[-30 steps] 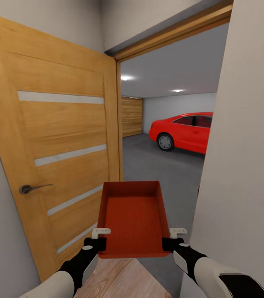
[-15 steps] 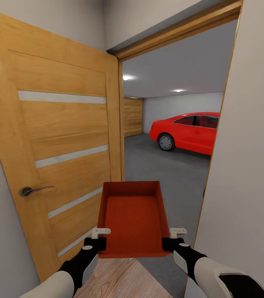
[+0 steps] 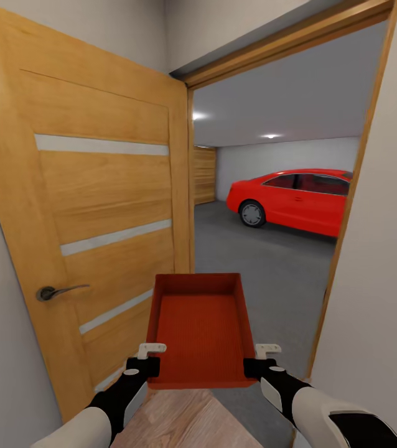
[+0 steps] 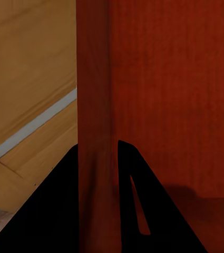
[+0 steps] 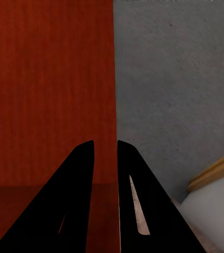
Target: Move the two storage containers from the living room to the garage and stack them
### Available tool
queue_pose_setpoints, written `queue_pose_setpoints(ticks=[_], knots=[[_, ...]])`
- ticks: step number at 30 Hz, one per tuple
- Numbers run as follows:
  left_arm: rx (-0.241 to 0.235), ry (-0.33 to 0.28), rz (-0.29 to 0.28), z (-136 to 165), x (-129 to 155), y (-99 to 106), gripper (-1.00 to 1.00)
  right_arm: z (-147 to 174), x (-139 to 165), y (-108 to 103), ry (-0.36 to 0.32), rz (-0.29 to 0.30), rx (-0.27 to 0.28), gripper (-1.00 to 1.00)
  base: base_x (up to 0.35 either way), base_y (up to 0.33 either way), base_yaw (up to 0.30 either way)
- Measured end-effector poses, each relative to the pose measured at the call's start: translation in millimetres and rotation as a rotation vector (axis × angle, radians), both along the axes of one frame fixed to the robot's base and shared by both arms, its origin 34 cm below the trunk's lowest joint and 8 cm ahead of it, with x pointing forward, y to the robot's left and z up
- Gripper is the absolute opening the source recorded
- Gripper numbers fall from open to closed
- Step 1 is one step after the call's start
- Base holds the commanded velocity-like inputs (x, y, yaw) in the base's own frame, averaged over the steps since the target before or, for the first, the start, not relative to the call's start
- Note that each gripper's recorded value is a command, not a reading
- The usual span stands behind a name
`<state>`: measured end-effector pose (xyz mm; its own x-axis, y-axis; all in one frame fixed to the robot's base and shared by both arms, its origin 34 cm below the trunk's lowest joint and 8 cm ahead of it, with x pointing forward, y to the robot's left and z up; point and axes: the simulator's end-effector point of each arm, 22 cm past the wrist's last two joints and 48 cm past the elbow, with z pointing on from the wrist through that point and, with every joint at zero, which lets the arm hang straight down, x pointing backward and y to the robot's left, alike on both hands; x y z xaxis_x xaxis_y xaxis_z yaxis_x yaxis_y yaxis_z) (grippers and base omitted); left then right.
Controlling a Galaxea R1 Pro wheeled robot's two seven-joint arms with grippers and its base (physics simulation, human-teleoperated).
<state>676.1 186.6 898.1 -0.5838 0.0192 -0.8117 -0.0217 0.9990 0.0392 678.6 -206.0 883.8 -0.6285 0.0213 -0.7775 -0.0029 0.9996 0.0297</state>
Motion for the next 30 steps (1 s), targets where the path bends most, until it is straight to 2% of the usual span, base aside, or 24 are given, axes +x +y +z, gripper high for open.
queue_pose_setpoints(ticks=[6, 14, 30], knots=[[0.000, 0.000, 0.000, 0.1, 0.0, -0.2, -1.00, 0.1, 0.1, -0.2, 0.000, 0.000, 0.000, -1.00, 0.156, 0.267, -0.031], [-0.002, -0.006, 0.003, 0.5, 0.3, -0.6, -1.00, 1.5, 1.5, -0.6, -0.004, 0.003, -0.003, -1.00, 0.136, 0.225, -0.210], [-0.003, -0.008, 0.004, 0.6, 0.6, -0.4, -1.00, 2.1, 2.2, -0.5, -0.006, 0.004, -0.004, -1.00, 0.006, 0.009, -0.241]])
